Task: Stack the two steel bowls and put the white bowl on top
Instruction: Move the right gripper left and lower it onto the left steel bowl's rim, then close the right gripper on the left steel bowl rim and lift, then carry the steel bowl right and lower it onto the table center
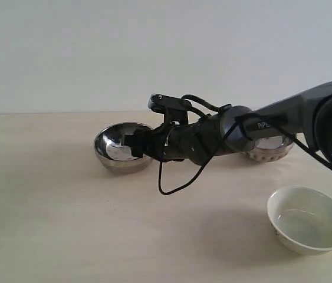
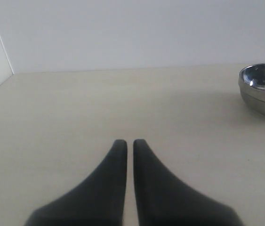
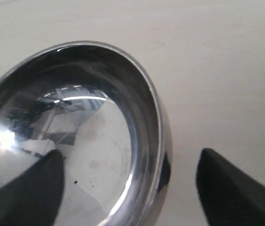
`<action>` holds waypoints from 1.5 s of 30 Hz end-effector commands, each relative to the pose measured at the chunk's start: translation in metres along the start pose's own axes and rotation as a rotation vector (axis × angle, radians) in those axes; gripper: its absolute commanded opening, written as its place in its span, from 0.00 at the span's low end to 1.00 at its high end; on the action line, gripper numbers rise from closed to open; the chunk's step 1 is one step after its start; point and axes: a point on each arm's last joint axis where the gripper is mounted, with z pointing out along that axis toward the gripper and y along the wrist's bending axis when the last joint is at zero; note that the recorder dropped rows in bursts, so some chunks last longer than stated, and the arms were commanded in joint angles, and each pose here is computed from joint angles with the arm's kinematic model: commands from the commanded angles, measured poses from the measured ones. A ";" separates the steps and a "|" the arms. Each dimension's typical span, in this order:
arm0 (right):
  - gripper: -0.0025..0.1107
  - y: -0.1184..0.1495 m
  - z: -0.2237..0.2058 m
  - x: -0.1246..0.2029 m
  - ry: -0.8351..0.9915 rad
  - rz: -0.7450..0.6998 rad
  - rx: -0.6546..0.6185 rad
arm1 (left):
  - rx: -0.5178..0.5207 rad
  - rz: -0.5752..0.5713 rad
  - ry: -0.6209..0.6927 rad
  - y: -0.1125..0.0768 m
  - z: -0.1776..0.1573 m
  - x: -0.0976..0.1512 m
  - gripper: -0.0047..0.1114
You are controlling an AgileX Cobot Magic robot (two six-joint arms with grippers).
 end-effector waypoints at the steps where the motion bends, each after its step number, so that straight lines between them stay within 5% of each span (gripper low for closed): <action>1: 0.29 0.000 -0.001 -0.002 -0.001 -0.003 0.002 | 0.000 -0.014 0.001 0.000 0.000 0.001 0.08; 5: 0.02 -0.001 -0.001 -0.002 0.003 -0.003 0.005 | 0.000 -0.014 0.001 0.000 0.000 0.001 0.08; 14: 0.02 0.002 -0.007 -0.007 0.015 0.036 0.020 | 0.000 -0.014 0.001 0.000 0.000 0.001 0.08; 24: 0.02 0.019 -0.061 -0.047 0.063 -0.093 0.084 | 0.000 -0.014 0.001 0.000 0.000 0.001 0.08; 30: 0.02 0.005 -0.087 -0.061 0.162 -0.127 0.184 | 0.000 -0.014 0.001 0.000 0.000 0.001 0.08; 36: 0.02 -0.015 -0.095 -0.058 0.287 -0.141 0.272 | 0.000 -0.014 0.001 0.000 0.000 0.001 0.08; 45: 0.02 -0.023 -0.110 -0.031 0.271 -0.138 0.220 | 0.000 -0.014 0.001 0.000 0.000 0.001 0.08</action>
